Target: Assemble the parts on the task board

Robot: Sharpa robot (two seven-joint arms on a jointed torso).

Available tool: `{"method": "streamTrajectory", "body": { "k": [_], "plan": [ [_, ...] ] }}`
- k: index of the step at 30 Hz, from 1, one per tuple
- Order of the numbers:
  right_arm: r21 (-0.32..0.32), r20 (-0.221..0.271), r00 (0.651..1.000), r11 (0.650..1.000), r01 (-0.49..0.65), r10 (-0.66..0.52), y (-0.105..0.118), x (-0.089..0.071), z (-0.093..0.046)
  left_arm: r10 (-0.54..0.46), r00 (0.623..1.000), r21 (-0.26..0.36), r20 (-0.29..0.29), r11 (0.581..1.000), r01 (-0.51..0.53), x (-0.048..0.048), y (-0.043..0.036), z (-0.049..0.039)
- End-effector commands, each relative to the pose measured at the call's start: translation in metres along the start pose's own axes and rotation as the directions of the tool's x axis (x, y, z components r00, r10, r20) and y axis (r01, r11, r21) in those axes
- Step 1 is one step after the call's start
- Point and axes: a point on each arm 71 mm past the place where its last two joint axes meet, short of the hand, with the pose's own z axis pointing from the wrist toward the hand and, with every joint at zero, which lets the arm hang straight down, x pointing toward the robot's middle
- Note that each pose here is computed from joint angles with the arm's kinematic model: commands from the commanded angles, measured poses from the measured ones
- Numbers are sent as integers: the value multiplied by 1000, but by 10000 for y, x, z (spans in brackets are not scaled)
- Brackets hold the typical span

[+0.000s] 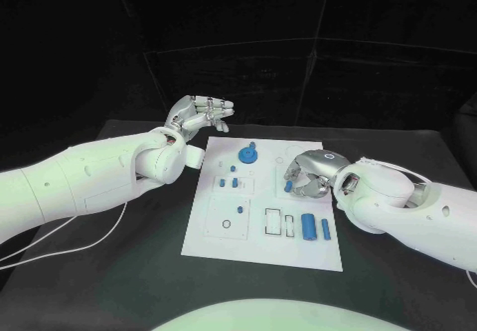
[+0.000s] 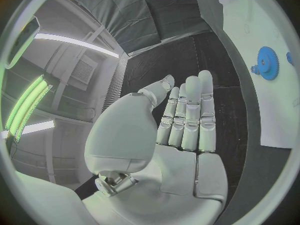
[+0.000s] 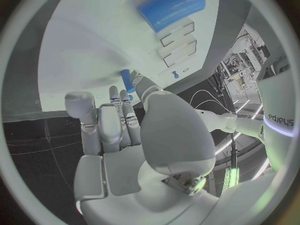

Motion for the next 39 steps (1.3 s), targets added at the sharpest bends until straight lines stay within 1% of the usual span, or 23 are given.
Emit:
{"method": "streamTrajectory", "body": {
  "k": [1,7,17,22,31,33,34,38,39],
  "plan": [
    [-29,-17,1000,1000,-8,7,42,6,22,-7,1000,4,-10,1000,7,8,-10,7],
    [-46,-11,1000,999,-21,20,71,4,37,-7,1000,4,-9,1000,7,1,-9,8],
    [-33,-16,1000,999,-14,13,46,9,36,-6,1000,2,-8,1000,6,-8,-6,8],
    [-24,-7,1000,1000,-1,1,33,3,32,-6,1000,1,-8,1000,6,-13,-5,8],
    [-29,13,1000,1000,4,-4,49,-13,27,-5,1000,-2,-7,1000,5,-21,-2,8],
    [-35,28,1000,999,2,-1,60,-25,21,-5,1000,-2,-7,1000,5,-24,-2,7],
    [-41,44,999,999,-2,4,69,-38,15,-5,1000,-2,-7,1000,5,-24,-2,7],
    [-78,129,991,996,-34,44,122,-109,-35,-5,1000,-3,-6,1000,5,-27,-1,6],
    [-86,144,988,995,-41,53,135,-124,-52,-5,1000,-3,-6,1000,5,-28,-1,6]
  ]
}}
